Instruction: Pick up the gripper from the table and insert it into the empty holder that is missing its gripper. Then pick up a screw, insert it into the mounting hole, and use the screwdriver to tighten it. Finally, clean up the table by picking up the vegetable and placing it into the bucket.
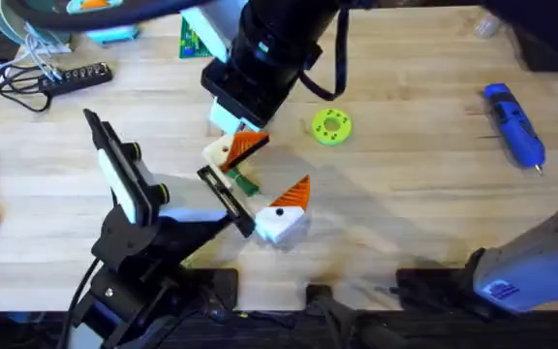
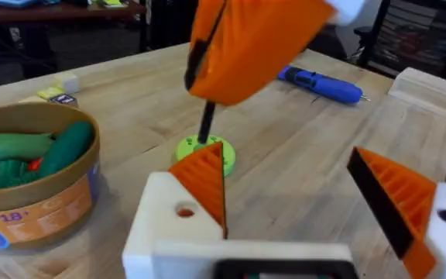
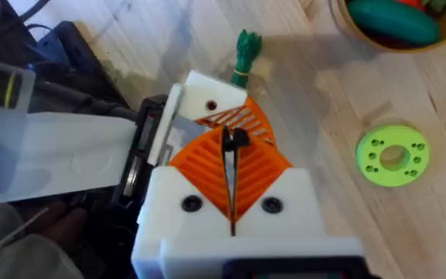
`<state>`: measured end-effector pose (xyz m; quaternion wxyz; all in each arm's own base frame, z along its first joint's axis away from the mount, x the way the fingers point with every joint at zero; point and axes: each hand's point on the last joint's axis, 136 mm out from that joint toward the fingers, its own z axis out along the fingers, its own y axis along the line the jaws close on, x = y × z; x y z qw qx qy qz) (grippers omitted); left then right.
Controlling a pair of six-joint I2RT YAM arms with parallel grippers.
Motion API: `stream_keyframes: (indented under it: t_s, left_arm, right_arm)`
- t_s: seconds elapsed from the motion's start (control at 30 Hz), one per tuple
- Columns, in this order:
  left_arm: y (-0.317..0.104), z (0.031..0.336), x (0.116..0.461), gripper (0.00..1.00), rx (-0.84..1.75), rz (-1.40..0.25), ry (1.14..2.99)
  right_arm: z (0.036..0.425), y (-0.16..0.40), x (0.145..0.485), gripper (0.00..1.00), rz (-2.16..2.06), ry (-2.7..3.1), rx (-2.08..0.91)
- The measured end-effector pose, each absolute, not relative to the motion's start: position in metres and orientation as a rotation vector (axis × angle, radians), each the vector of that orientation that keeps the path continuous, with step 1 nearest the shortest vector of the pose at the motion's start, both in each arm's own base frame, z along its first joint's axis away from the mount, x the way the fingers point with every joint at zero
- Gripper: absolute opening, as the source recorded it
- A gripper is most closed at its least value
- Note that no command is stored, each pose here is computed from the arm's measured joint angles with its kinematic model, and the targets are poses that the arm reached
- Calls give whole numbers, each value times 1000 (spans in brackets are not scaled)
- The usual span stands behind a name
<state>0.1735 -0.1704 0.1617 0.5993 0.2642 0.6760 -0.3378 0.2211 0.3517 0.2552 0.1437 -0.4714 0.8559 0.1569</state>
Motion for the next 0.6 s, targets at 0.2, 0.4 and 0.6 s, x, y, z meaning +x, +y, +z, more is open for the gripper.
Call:
stream_keyframes:
  t_s: [0.2,0.4,0.6]
  left_arm:
    - [-172,162,171,993,643,-782,1554]
    - [-173,162,171,993,649,-779,1550]
    - [-173,161,170,993,649,-784,1556]
  right_arm:
    - [255,354,217,7,455,2461,-1374]
    - [249,361,210,7,484,2473,-1406]
    - [230,369,210,7,477,2514,-1436]
